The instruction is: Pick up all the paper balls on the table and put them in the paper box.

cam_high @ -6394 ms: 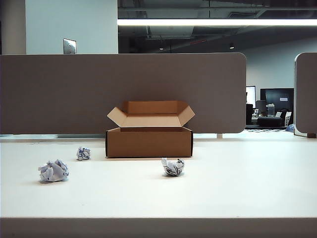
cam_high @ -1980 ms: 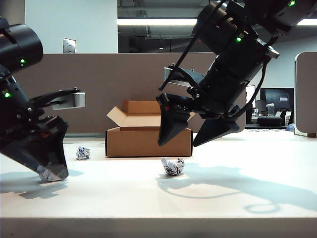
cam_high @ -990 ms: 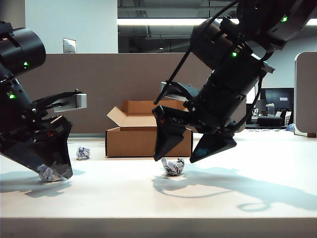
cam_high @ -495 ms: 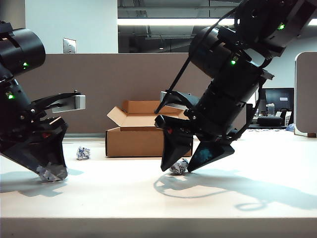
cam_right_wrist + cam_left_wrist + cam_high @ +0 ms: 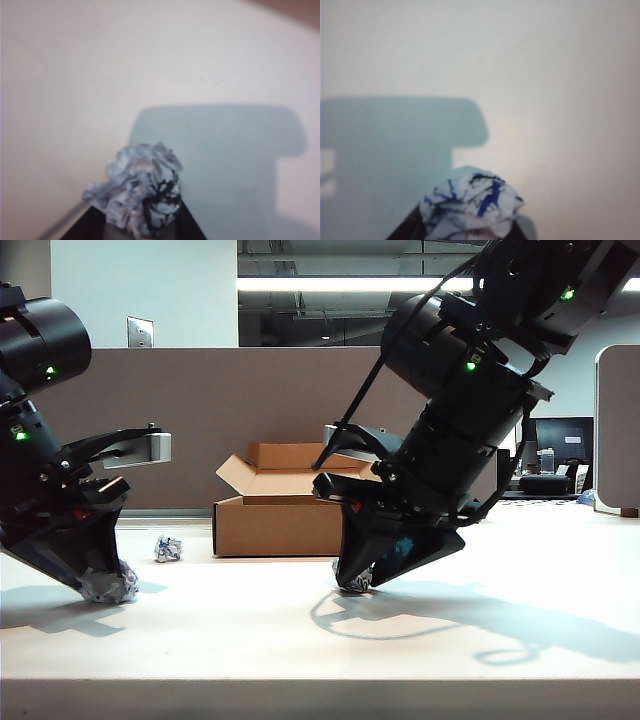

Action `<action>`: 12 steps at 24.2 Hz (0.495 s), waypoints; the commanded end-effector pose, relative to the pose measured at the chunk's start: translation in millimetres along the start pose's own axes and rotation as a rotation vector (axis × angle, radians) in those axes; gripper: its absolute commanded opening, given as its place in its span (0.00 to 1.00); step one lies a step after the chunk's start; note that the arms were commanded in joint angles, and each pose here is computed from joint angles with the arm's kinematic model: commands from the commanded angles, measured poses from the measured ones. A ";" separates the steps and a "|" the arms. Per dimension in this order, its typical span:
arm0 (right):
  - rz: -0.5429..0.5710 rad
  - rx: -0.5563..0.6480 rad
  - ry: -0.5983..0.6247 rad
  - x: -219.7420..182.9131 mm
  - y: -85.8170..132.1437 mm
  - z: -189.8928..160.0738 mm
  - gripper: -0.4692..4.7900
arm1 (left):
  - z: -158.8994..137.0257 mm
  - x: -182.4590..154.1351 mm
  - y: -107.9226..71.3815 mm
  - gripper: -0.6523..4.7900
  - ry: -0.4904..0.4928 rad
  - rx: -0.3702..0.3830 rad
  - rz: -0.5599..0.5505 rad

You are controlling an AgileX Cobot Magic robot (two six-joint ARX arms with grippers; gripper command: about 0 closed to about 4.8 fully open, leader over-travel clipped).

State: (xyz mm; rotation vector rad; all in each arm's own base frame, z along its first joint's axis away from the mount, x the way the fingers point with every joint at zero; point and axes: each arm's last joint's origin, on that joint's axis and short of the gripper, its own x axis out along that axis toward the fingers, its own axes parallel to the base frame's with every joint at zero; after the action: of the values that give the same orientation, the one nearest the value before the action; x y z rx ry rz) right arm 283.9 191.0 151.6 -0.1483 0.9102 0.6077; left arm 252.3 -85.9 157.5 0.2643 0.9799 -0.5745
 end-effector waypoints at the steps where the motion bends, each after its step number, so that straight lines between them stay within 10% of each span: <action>1: 0.003 -0.006 -0.022 -0.8 1.1 2.6 0.37 | -2.1 0.6 -0.4 0.44 0.016 -0.006 -0.004; 12: 0.003 -0.033 -0.039 -1.7 1.2 4.5 0.37 | 4.6 -2.9 0.5 0.40 0.006 -0.005 -0.002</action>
State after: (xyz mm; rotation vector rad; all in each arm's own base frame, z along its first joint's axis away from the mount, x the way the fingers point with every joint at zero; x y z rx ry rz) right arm 284.5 191.4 152.2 -0.1668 0.8940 0.6197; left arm 252.8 -86.2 158.5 0.2647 0.9826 -0.5746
